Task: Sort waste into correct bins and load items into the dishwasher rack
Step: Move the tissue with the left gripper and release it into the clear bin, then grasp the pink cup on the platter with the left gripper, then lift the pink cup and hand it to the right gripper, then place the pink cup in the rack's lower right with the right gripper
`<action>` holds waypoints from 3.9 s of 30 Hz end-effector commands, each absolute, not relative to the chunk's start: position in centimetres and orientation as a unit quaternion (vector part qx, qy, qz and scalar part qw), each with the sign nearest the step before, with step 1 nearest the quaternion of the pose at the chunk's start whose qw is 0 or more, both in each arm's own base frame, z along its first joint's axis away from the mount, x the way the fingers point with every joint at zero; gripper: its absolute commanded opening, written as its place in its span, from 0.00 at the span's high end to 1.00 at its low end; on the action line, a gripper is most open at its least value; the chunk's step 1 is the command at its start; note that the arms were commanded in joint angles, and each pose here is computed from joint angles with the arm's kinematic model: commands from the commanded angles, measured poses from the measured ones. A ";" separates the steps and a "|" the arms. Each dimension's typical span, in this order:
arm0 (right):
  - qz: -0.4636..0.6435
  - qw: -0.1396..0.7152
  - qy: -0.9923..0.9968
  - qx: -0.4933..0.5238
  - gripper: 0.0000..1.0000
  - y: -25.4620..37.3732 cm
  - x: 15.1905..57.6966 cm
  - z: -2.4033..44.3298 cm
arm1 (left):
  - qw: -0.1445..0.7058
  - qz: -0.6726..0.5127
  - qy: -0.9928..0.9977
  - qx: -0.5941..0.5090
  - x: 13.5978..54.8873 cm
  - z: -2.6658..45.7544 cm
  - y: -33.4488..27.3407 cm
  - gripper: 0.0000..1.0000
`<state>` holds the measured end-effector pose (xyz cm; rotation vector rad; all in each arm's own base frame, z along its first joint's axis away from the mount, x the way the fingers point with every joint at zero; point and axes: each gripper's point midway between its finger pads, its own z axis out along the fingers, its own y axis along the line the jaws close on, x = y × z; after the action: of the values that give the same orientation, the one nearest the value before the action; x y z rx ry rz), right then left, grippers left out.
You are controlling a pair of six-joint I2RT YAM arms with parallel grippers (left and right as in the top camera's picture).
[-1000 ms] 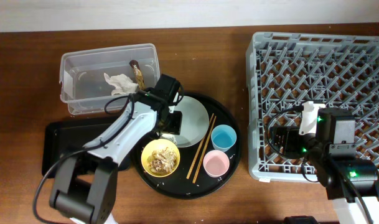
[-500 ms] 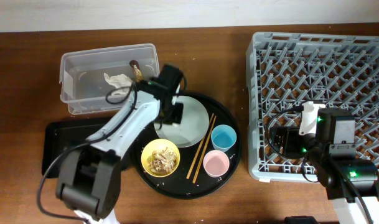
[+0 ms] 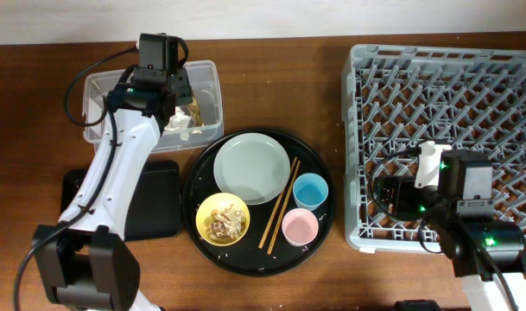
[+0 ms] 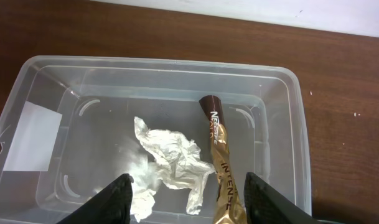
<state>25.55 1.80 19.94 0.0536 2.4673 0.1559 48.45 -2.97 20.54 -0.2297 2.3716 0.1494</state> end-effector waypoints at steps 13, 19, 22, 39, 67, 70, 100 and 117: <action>0.065 0.336 0.939 0.022 0.02 2.0 25.7 20.7 | 0.148 -0.214 0.955 0.140 36.5 17.8 -17.7 0.21; 0.065 0.328 0.942 0.022 0.02 2.0 25.4 20.5 | -0.016 -0.231 0.947 0.221 25.9 12.4 -23.1 0.21; 0.065 0.327 0.943 0.022 0.02 2.0 25.4 20.4 | -0.057 -0.220 0.938 0.260 22.1 10.6 -24.5 0.21; 0.064 0.321 0.945 0.023 0.02 2.0 25.1 20.2 | -0.010 -0.198 0.939 0.279 21.3 5.9 -26.9 0.91; 0.565 0.288 0.742 -0.217 0.02 17.0 29.5 25.1 | 0.119 -0.623 0.755 0.166 32.1 23.1 -24.2 1.00; 0.573 0.272 0.736 -0.237 0.02 18.6 29.2 24.4 | 0.126 -0.625 0.751 0.170 32.4 23.7 -25.0 1.00; 0.523 0.313 0.752 -0.250 0.55 19.3 31.0 23.9 | 0.177 -0.450 0.871 0.081 35.8 17.0 -20.7 0.42; 0.003 0.304 0.933 0.192 0.64 -10.0 31.4 25.6 | 0.186 -0.127 0.969 -0.105 33.0 14.4 -1.7 0.40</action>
<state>32.79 -2.67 24.42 0.2669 2.5195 0.2989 32.91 -2.35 13.96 -0.3163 2.7443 -0.4070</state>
